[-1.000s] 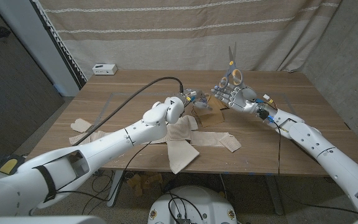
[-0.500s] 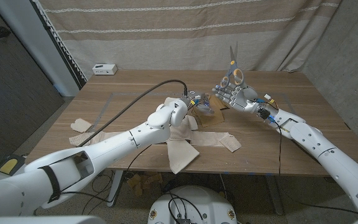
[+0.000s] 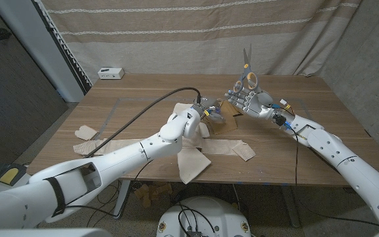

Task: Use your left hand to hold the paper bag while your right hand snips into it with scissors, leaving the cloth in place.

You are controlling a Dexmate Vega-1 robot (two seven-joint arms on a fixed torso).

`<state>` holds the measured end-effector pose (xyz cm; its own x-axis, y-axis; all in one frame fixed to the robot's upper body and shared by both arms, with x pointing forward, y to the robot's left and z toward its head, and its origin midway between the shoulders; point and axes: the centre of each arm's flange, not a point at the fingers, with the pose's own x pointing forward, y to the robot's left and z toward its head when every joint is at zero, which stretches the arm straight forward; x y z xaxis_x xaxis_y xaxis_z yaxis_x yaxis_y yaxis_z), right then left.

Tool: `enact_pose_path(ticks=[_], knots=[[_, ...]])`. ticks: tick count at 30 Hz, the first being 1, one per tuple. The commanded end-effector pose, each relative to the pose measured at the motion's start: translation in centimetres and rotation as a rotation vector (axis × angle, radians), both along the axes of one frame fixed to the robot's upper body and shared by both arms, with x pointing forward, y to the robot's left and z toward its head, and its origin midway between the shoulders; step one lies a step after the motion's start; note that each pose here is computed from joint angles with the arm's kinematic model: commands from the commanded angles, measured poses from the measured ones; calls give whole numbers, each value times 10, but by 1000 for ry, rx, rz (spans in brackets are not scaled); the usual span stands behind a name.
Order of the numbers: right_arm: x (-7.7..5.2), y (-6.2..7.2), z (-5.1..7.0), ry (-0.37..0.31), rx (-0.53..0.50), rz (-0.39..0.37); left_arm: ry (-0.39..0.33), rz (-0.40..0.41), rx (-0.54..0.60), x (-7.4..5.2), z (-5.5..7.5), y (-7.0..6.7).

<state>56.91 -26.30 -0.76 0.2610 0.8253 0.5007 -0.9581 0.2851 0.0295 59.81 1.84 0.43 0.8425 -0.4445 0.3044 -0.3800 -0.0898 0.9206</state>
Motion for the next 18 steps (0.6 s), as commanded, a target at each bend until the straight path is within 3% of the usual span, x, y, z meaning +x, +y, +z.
enact_pose_path(ticks=[1, 18], knots=[[0, 0, 0, 2, -7, -12, -14, 15, 50, -1, -4, -2], [-2, -1, 0, -1, -4, -21, 0, -16, 71, -4, -6, -5]])
